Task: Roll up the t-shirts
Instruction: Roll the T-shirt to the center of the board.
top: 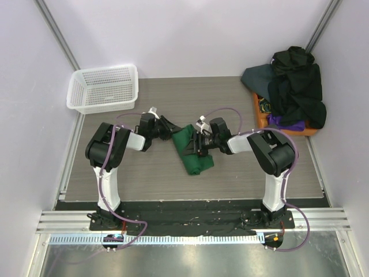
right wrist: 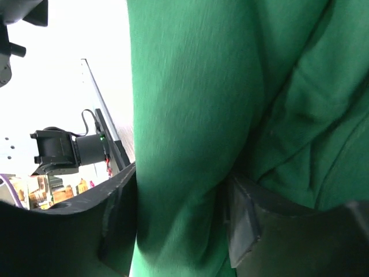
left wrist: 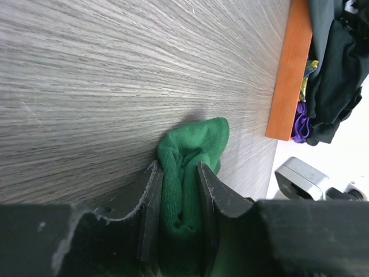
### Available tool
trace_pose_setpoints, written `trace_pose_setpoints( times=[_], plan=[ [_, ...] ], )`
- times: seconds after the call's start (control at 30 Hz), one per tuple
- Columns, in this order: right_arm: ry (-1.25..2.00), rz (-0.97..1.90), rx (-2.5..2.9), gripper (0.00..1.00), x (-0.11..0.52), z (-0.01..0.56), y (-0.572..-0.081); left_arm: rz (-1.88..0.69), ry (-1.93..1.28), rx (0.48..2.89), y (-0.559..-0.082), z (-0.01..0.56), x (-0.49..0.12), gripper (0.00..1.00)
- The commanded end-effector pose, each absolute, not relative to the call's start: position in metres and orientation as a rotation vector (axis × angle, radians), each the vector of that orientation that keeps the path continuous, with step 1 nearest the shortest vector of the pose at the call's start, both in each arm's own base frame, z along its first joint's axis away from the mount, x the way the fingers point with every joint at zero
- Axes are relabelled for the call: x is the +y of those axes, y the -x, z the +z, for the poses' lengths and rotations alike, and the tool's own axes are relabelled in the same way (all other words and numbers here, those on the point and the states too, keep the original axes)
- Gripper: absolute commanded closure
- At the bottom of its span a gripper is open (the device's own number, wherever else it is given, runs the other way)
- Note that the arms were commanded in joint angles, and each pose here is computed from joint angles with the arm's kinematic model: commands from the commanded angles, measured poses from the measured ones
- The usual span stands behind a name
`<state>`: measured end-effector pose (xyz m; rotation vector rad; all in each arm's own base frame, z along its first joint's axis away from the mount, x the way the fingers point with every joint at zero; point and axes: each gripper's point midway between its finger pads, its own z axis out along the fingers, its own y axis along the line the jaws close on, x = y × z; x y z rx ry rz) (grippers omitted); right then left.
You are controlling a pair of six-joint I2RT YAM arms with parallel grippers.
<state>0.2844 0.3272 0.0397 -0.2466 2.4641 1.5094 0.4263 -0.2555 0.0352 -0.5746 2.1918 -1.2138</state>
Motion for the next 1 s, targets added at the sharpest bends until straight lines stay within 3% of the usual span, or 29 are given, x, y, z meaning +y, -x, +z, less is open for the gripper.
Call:
trace_pose_setpoints(
  times=[0.0,0.6,0.67,0.83,0.97],
  plan=[
    [0.23,1.461,2.594,0.38,0.313,0.033,-0.252,-1.141,0.529,2.147,-0.436,0.044,-0.249,0.82],
    [0.32,0.839,2.676,0.27,0.265,0.052,-0.226,-1.125,0.486,2.141,-0.432,0.055,-0.252,0.83],
    [0.332,0.846,2.675,0.28,0.267,0.054,-0.223,-1.12,0.488,2.146,-0.431,0.055,-0.251,0.83],
    [0.347,0.871,2.677,0.44,0.27,0.053,-0.219,-1.119,0.481,2.146,-0.431,0.057,-0.252,0.83],
    [0.345,0.918,2.695,0.46,0.272,0.045,-0.213,-1.119,0.48,2.149,-0.431,0.057,-0.253,0.84]
  ],
)
